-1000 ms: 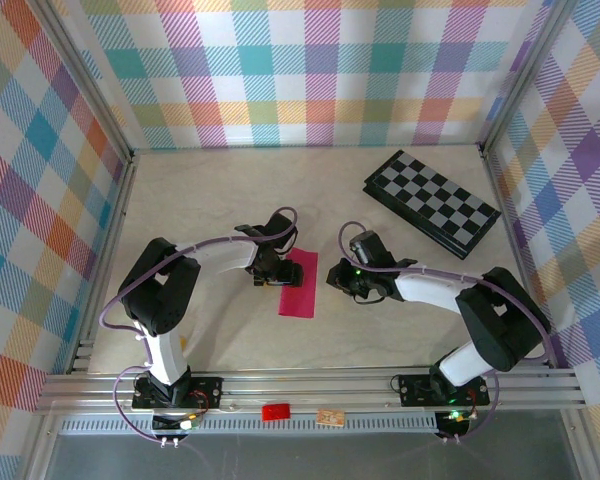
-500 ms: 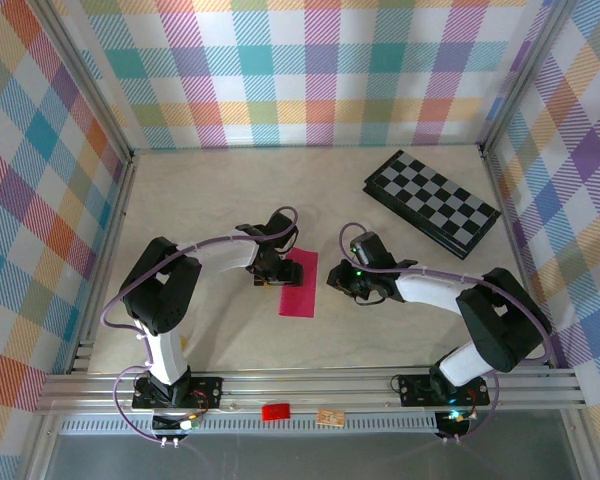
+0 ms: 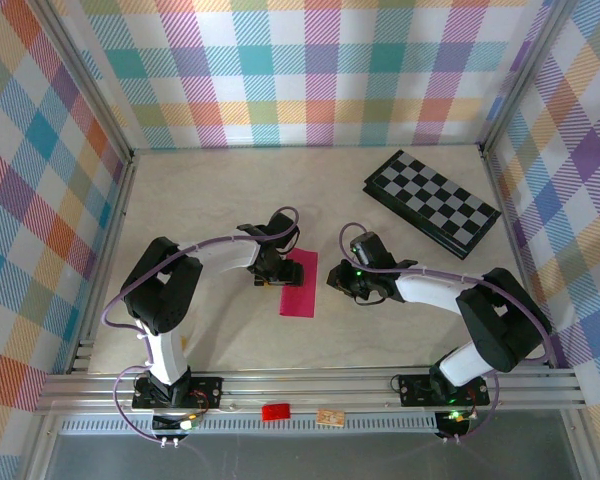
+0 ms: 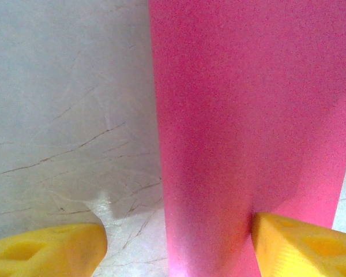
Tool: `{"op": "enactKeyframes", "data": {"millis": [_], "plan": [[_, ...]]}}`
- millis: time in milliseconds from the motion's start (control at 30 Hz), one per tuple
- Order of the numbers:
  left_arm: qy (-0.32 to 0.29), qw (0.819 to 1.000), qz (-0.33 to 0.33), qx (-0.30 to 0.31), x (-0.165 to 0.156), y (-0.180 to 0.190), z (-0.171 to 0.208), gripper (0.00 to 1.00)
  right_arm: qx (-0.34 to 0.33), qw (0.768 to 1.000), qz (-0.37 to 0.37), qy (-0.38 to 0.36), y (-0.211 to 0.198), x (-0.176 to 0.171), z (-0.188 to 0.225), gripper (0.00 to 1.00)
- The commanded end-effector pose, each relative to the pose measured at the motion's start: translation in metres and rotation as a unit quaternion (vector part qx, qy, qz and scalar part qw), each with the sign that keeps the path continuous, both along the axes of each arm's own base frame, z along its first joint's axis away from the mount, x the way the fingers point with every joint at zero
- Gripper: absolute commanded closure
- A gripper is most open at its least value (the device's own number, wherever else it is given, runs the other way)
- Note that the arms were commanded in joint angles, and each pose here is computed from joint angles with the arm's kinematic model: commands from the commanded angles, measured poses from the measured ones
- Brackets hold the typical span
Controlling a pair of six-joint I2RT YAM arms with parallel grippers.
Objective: Fold a paper plane with a square sheet of paper (pick it up from the middle)
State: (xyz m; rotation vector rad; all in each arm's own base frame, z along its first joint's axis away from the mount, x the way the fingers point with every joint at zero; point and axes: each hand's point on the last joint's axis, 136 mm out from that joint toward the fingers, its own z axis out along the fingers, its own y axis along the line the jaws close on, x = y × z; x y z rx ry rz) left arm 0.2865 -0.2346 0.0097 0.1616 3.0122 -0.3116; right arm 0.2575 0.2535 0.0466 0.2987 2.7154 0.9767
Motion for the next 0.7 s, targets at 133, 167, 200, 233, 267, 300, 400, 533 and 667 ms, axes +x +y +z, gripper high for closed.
{"op": "enactKeyframes", "data": {"millis": [133,167,200,233,267,300,400,533,667], "plan": [[0.034,0.995,-0.003,0.091,-0.0151,0.0348,-0.0662,0.27,0.003,1.000,-0.006,0.000,-0.0028,-0.0015,0.0022,0.79],[0.033,0.995,-0.004,0.090,-0.0148,0.0343,-0.0664,0.27,0.004,1.000,-0.006,0.000,-0.0026,-0.0016,0.0021,0.79],[0.033,0.995,-0.005,0.091,-0.0150,0.0339,-0.0665,0.27,0.004,1.000,-0.006,0.000,-0.0025,-0.0016,0.0021,0.79],[0.033,0.995,-0.007,0.091,-0.0152,0.0340,-0.0667,0.27,0.005,1.000,-0.006,0.000,-0.0025,-0.0016,0.0024,0.79],[0.033,0.995,-0.009,0.089,-0.0149,0.0331,-0.0669,0.27,0.004,1.000,-0.006,0.000,-0.0026,-0.0018,0.0022,0.79],[0.032,0.996,-0.011,0.088,-0.0149,0.0322,-0.0667,0.27,0.004,1.000,-0.007,-0.001,-0.0027,-0.0015,0.0022,0.79],[0.029,0.995,-0.011,0.090,-0.0133,0.0322,-0.0660,0.26,0.006,1.000,-0.006,-0.001,-0.0022,-0.0015,0.0029,0.78],[0.028,0.995,-0.009,0.093,-0.0125,0.0330,-0.0666,0.26,0.006,1.000,-0.006,0.000,-0.0021,-0.0019,0.0019,0.78],[0.031,0.995,-0.009,0.091,-0.0126,0.0318,-0.0684,0.26,0.012,1.000,-0.002,-0.001,0.0005,-0.0013,0.0026,0.78]]}}
